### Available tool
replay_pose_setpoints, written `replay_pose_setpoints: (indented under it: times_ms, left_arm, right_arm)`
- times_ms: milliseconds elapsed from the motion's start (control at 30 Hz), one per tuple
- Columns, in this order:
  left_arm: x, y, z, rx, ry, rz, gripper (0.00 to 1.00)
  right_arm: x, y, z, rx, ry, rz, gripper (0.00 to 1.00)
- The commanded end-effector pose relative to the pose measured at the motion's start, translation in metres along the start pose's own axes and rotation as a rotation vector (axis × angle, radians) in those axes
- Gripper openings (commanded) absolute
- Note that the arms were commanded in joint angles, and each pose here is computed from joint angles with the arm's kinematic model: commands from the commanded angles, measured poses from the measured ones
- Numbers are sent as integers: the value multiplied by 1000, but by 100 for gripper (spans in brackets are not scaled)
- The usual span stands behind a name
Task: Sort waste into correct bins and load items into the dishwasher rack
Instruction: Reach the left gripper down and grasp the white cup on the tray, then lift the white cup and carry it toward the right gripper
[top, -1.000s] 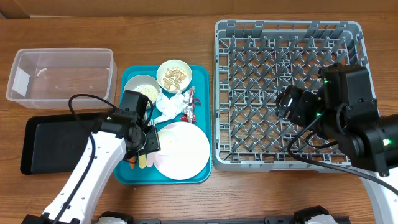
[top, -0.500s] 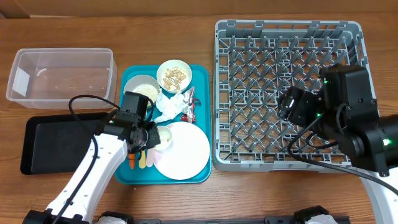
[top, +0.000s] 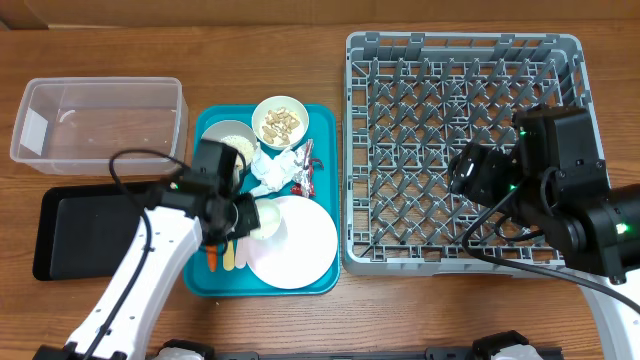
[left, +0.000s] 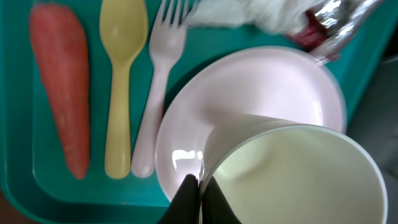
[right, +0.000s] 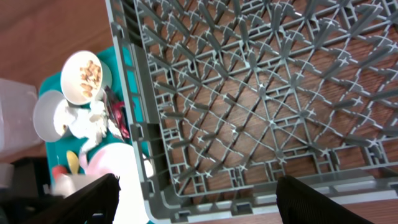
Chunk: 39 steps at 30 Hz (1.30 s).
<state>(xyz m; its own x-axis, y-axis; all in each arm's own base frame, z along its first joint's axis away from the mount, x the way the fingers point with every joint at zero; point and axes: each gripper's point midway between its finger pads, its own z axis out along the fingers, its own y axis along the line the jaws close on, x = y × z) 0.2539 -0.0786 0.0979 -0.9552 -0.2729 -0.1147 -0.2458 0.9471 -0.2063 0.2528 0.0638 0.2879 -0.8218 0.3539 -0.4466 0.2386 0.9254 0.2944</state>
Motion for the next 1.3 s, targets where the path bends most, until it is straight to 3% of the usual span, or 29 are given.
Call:
replay_pose_setpoints:
  times_ms: [0, 167, 400, 800, 1033, 1267]
  left_arm:
    - [-27, -35, -51, 106, -94, 94, 4]
    - [-43, -71, -109, 253, -177, 176, 4]
    - [-55, -125, -171, 544, -262, 259, 4]
    - [-66, -155, -235, 1037, -233, 342, 4]
    - [-46, -165, -256, 1204, -141, 423, 4]
    - [-42, -167, -259, 1226, -130, 443, 4]
  right_arm:
    - [1, 10, -8, -58, 4, -85, 84]
    - [12, 38, -12, -229, 54, -235, 84]
    - [31, 105, -46, -682, 72, -517, 84]
    - [20, 147, -56, -943, 41, -615, 85]
    - [15, 171, -60, -1139, 24, -712, 84]
    - [24, 180, -83, -1349, -67, -902, 82]
